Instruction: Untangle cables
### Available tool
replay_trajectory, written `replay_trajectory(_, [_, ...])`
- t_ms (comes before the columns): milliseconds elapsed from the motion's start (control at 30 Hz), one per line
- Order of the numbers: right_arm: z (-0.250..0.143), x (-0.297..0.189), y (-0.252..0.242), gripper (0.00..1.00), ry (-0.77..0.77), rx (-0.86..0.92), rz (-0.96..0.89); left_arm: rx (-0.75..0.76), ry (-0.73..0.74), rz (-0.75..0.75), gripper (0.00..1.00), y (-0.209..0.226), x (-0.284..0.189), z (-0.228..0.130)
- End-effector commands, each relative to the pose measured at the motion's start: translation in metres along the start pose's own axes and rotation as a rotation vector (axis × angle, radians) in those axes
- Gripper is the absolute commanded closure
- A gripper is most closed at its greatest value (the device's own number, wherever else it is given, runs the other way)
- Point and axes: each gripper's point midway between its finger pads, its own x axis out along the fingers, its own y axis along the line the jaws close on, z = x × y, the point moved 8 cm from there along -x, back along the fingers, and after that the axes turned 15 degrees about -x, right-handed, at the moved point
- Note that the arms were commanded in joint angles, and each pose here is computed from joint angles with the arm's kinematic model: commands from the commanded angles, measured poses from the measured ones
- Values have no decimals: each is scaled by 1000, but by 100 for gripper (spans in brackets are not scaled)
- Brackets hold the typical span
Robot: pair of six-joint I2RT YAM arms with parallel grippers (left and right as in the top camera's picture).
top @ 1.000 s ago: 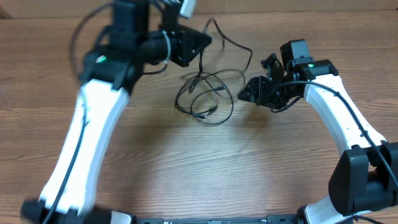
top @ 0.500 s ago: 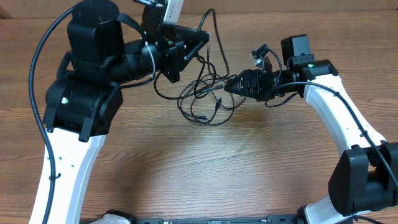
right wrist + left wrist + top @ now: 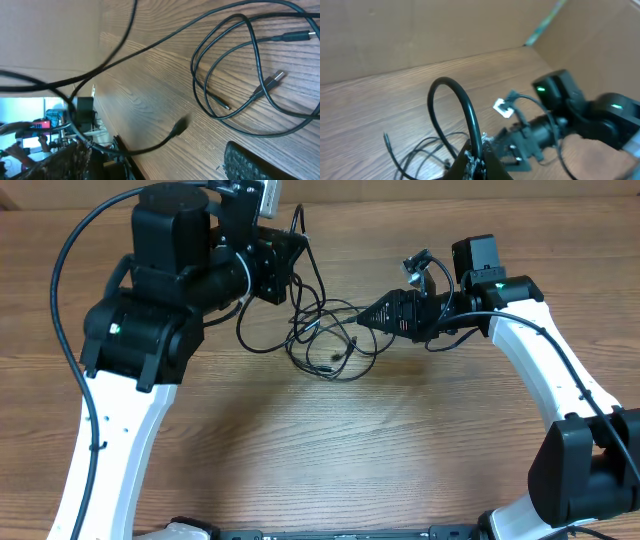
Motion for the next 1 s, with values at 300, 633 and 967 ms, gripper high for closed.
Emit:
replay_trajectory(300, [-14, -15, -43, 15, 54, 197, -539, -49, -323, 916, 96, 88, -14, 21])
replay_trajectory(633, [-22, -15, -42, 14, 96, 230, -538, -103, -195, 867, 45, 113, 20, 12])
replay_trajectory(967, [-25, -15, -42, 14, 108, 239, -538, -224, 332, 350, 43, 94, 102, -51])
